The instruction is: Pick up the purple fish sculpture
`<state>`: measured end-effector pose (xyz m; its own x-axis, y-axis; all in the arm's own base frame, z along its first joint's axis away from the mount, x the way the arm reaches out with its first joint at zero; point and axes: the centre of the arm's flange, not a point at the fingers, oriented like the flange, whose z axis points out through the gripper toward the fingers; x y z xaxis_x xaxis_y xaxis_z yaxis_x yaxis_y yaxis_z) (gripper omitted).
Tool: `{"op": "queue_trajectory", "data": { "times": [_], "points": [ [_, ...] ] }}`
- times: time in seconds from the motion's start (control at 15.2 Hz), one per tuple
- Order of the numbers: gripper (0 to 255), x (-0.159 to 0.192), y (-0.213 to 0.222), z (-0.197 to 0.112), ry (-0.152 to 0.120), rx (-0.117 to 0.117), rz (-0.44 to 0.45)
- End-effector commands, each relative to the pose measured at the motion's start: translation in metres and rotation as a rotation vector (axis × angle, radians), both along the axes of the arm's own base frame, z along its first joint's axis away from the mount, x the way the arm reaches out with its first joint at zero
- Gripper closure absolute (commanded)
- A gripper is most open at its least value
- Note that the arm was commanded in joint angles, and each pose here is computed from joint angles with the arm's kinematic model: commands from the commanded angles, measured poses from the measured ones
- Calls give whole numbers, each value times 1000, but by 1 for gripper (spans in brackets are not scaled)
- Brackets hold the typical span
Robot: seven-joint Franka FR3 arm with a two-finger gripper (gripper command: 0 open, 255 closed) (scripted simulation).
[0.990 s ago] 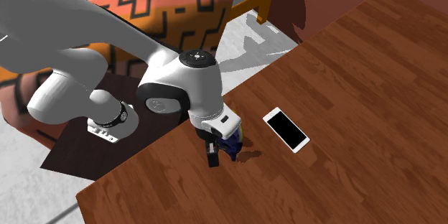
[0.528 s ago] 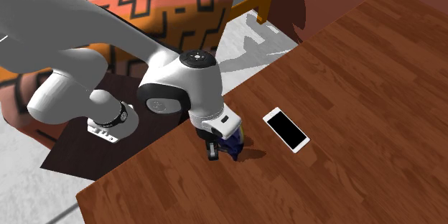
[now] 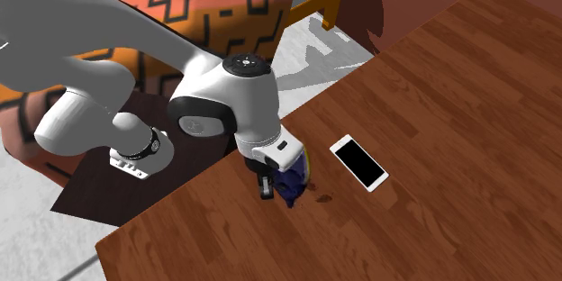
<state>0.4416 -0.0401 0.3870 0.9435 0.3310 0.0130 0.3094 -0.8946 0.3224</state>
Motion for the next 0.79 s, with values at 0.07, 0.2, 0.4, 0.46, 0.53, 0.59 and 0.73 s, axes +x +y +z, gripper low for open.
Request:
{"op": "queue_trajectory", "data": {
  "times": [0.07, 0.2, 0.4, 0.46, 0.53, 0.59, 0.73],
  "points": [
    [255, 0, 0, 17, 0, 0, 0],
    [255, 0, 0, 27, 0, 0, 0],
    [255, 0, 0, 43, 0, 0, 0],
    [255, 0, 0, 48, 0, 0, 0],
    [255, 0, 0, 54, 0, 0, 0],
    [255, 0, 0, 59, 0, 0, 0],
    [255, 0, 0, 60, 0, 0, 0]
  ]
}}
